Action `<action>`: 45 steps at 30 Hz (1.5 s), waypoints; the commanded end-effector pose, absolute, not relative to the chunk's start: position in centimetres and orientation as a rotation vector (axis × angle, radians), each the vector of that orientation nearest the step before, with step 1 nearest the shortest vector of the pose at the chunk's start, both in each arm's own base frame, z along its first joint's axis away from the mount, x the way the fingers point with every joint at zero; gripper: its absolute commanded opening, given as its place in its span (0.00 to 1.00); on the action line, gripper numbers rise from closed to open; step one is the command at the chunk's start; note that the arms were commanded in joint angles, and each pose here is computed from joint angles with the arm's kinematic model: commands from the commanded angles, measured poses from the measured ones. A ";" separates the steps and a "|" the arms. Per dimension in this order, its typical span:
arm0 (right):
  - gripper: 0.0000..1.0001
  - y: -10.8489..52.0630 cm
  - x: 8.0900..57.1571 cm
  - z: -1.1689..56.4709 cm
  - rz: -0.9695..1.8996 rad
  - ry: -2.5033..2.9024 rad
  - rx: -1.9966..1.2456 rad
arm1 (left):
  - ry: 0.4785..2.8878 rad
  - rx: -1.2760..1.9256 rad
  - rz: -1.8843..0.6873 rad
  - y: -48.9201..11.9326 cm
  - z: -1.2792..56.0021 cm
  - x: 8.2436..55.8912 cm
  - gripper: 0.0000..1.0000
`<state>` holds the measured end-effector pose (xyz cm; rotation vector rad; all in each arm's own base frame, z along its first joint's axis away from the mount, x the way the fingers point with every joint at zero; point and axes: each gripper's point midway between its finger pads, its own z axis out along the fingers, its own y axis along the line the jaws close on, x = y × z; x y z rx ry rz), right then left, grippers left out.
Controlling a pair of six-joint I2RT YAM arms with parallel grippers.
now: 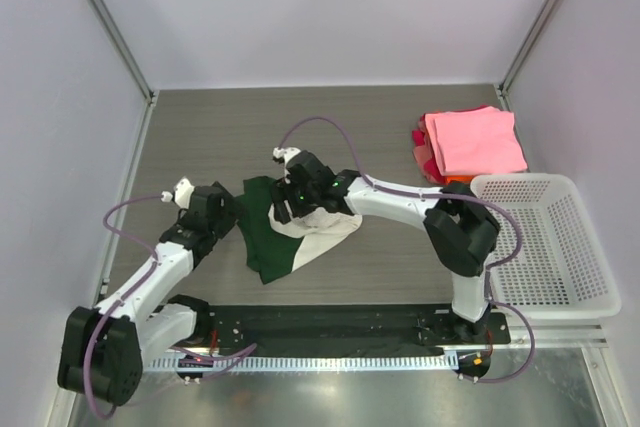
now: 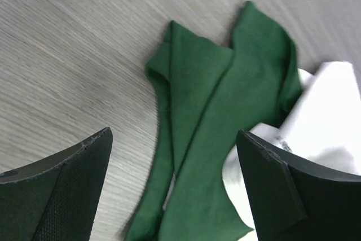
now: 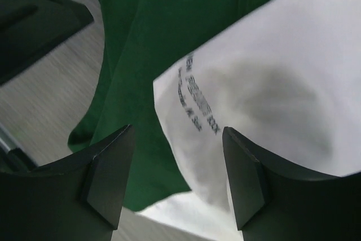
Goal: Fold and stack the t-shirts
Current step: Flatten the tshirt out
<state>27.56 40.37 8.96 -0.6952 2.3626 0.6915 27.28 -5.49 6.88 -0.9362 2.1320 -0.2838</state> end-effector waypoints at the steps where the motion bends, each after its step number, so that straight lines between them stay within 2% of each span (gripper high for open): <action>1: 0.69 42.4 30.1 9.8 0.632 2.287 -0.706 | 2.111 -0.967 -0.352 -6.1 7.4 29.4 0.90; 4: 0.62 42.8 30.0 7.8 0.621 2.328 -0.730 | 2.112 -0.986 -0.349 -6.0 6.8 30.1 0.83; 5: 0.59 42.9 29.8 7.4 0.628 2.338 -0.741 | 2.131 -0.996 -0.339 -6.0 6.0 30.2 0.78; 7: 0.48 43.0 29.6 7.6 0.649 2.339 -0.753 | 2.125 -1.001 -0.359 -6.3 5.6 30.9 0.75; 8: 0.42 43.0 29.6 7.9 0.663 2.336 -0.752 | 2.146 -1.006 -0.351 -6.4 4.8 31.0 0.67; 9: 0.33 43.0 29.5 8.3 0.680 2.335 -0.754 | 2.152 -1.009 -0.362 -6.7 4.5 31.2 0.64; 10: 0.11 43.0 29.6 9.3 0.705 2.322 -0.743 | 2.148 -1.010 -0.374 -6.8 4.4 31.7 0.59; 11: 0.02 42.6 30.1 9.9 0.728 2.322 -0.724 | 2.152 -1.011 -0.378 -7.0 4.3 32.1 0.49; 12: 0.01 42.2 30.4 10.8 0.751 2.324 -0.685 | 2.174 -1.018 -0.367 -7.0 3.7 32.2 0.42; 13: 0.01 41.6 30.6 12.2 0.780 2.311 -0.656 | 2.180 -1.020 -0.364 -7.0 3.5 32.4 0.26; 16: 0.01 38.4 32.5 14.3 0.859 2.321 -0.484 | 2.190 -0.995 -0.362 -7.0 3.7 33.0 0.03; 17: 0.01 36.0 34.0 17.4 0.912 2.265 -0.395 | 2.184 -0.990 -0.364 -6.9 4.0 33.3 0.00; 20: 0.01 30.9 35.3 20.3 1.034 2.176 -0.170 | 2.155 -1.014 -0.325 -5.9 4.4 33.3 0.00; 23: 0.01 22.7 38.3 19.7 0.984 2.135 0.128 | 2.132 -1.064 -0.314 -4.6 4.3 33.2 0.00; 24: 0.02 18.1 39.7 18.0 0.911 2.141 0.282 | 2.130 -1.081 -0.308 -4.2 4.1 33.0 0.00; 25: 0.08 16.4 40.0 17.4 0.890 2.140 0.346 | 2.118 -1.109 -0.300 -3.4 4.1 33.0 0.00; 26: 0.27 14.7 40.4 16.7 0.858 2.144 0.413 | 2.112 -1.117 -0.299 -3.1 4.1 33.0 0.00; 27: 0.65 13.2 40.1 15.1 0.795 2.203 0.476 | 2.106 -1.124 -0.295 -2.8 4.2 33.0 0.00; 28: 0.69 12.0 40.2 14.4 0.717 2.223 0.511 | 2.098 -1.121 -0.288 -2.5 4.3 33.0 0.00; 34: 0.71 12.9 39.4 15.8 0.535 2.200 0.367 | 2.079 -1.024 -0.260 -2.1 6.5 34.4 0.00; 38: 0.66 16.7 38.5 16.4 0.473 2.238 0.158 | 2.065 -1.037 -0.226 -1.6 7.0 34.5 0.00; 39: 0.65 17.0 39.1 17.3 0.429 2.228 0.119 | 2.072 -1.003 -0.225 -1.6 7.3 34.5 0.04; 40: 0.64 17.8 38.9 16.7 0.412 2.258 0.082 | 2.076 -0.980 -0.226 -1.7 7.5 34.5 0.12; 42: 0.61 19.1 38.6 14.9 0.369 2.338 0.030 | 2.055 -0.934 -0.248 -1.8 8.8 34.6 0.21; 43: 0.61 19.4 38.4 14.2 0.361 2.360 0.032 | 2.044 -0.920 -0.247 -1.7 9.3 34.6 0.33; 45: 0.61 19.0 37.9 12.6 0.332 2.401 0.064 | 2.028 -0.913 -0.241 -1.6 9.7 34.2 0.48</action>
